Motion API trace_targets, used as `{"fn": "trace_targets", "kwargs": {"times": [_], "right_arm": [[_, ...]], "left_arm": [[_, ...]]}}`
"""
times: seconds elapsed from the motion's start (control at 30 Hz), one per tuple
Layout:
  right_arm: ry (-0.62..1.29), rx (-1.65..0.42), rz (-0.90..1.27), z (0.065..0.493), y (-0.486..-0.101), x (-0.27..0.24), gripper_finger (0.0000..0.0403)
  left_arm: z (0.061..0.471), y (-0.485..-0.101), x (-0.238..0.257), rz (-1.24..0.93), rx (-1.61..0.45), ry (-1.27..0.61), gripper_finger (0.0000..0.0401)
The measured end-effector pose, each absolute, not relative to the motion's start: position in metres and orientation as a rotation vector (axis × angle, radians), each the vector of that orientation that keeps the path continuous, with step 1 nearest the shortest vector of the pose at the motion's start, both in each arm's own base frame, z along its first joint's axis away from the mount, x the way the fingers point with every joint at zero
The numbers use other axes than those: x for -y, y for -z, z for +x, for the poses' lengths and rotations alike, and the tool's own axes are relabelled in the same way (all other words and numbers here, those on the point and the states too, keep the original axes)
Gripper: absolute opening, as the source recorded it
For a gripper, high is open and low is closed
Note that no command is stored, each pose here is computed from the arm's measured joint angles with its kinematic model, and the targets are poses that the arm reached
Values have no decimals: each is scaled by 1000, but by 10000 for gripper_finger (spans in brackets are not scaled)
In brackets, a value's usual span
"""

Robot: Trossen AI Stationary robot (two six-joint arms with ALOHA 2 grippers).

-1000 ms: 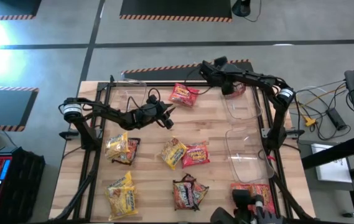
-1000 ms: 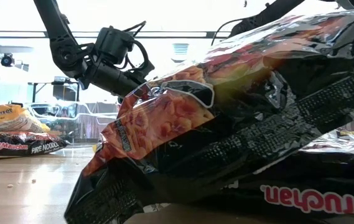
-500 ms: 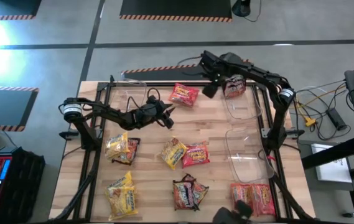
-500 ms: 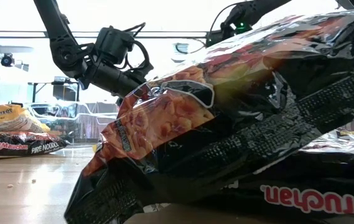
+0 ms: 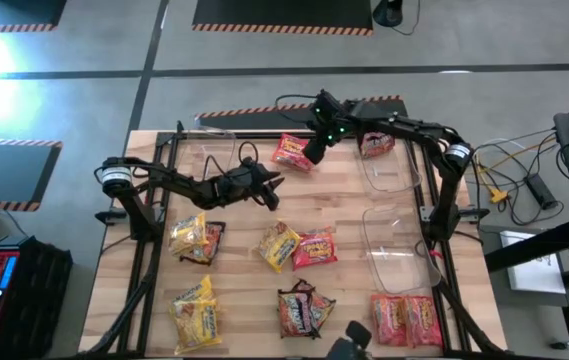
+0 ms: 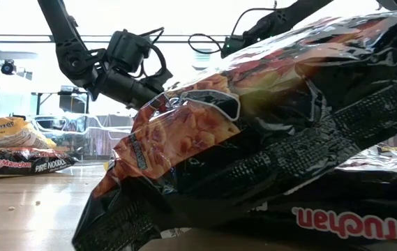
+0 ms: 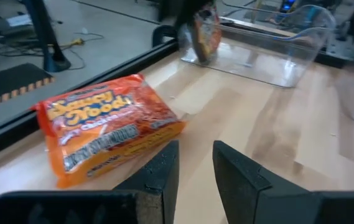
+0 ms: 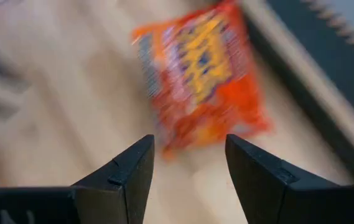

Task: Sort Maruchan noodles
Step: Put the orange noodle pack into the bottom transparent bin

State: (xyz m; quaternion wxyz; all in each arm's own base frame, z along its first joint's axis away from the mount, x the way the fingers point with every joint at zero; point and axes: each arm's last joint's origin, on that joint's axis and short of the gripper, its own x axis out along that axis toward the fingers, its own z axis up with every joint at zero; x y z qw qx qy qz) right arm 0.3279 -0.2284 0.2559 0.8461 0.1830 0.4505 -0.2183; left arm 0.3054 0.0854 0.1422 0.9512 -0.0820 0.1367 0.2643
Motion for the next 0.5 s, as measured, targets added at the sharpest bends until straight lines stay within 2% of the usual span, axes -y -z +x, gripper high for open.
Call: {"fn": "trace_targets", "kwargs": {"times": [0.1, 0.5], "right_arm": [[537, -926, 335, 328, -247, 232, 187], [554, -813, 315, 333, -203, 221, 187]], "left_arm": [[306, -145, -81, -170, -272, -501, 81], [303, -182, -54, -129, -188, -406, 81]]}}
